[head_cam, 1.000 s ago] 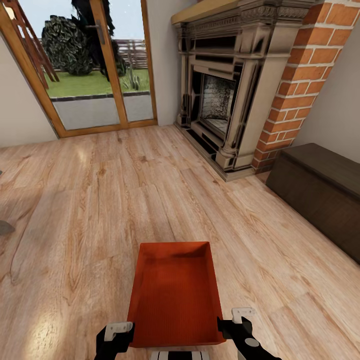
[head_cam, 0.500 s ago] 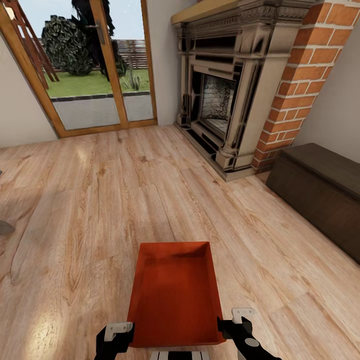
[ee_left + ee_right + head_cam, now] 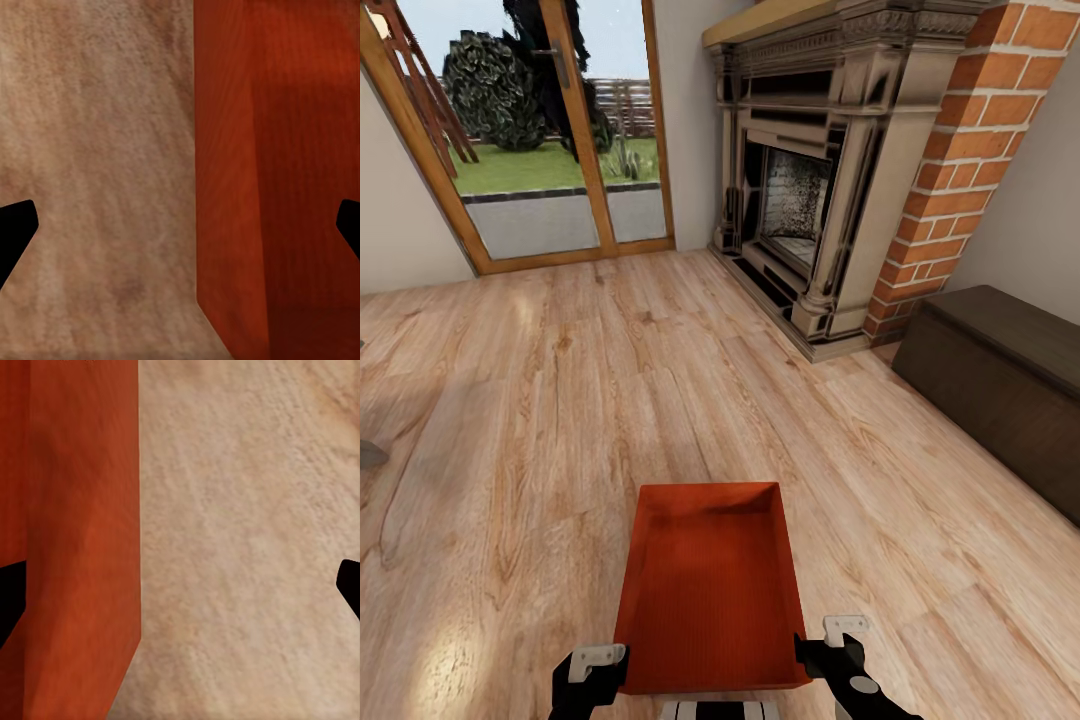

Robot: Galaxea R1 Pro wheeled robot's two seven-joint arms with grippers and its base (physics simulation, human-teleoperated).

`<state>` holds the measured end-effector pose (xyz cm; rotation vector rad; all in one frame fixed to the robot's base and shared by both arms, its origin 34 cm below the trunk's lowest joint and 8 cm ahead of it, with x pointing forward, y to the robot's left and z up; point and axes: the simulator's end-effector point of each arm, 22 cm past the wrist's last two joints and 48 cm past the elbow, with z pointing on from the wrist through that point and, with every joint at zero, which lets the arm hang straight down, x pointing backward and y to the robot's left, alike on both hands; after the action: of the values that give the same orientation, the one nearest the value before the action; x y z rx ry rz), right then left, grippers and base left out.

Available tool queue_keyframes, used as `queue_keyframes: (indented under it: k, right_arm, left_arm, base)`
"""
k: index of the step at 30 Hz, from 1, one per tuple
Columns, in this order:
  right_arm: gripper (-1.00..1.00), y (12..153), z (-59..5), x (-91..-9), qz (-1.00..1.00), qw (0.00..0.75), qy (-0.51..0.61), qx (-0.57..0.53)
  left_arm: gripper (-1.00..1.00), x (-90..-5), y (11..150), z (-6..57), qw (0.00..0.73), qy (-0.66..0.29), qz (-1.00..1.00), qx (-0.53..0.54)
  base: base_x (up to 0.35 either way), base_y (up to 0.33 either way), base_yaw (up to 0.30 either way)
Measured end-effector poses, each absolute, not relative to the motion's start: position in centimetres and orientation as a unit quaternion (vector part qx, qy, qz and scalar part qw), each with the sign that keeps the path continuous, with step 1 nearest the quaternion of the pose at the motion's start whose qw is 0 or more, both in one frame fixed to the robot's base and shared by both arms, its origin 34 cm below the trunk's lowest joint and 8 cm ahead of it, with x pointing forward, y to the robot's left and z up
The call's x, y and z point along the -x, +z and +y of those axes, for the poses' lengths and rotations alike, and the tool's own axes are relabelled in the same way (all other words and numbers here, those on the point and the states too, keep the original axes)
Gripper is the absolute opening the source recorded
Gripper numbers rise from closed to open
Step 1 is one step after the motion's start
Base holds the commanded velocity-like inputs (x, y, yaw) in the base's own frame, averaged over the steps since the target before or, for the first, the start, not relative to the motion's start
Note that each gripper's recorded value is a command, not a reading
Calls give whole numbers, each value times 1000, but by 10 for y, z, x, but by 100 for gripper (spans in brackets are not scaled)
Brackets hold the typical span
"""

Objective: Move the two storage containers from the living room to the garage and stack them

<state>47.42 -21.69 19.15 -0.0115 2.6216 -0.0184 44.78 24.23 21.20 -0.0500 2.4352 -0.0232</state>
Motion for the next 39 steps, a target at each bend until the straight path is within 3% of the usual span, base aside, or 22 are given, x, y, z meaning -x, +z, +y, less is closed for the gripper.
queue_keyframes:
  k: [39]
  right_arm:
    - [100,171,-217,-469,965,261,-7,5]
  left_arm:
    - [100,-442,191,242,349,-9,937,19]
  base:
    - [0,0,0]
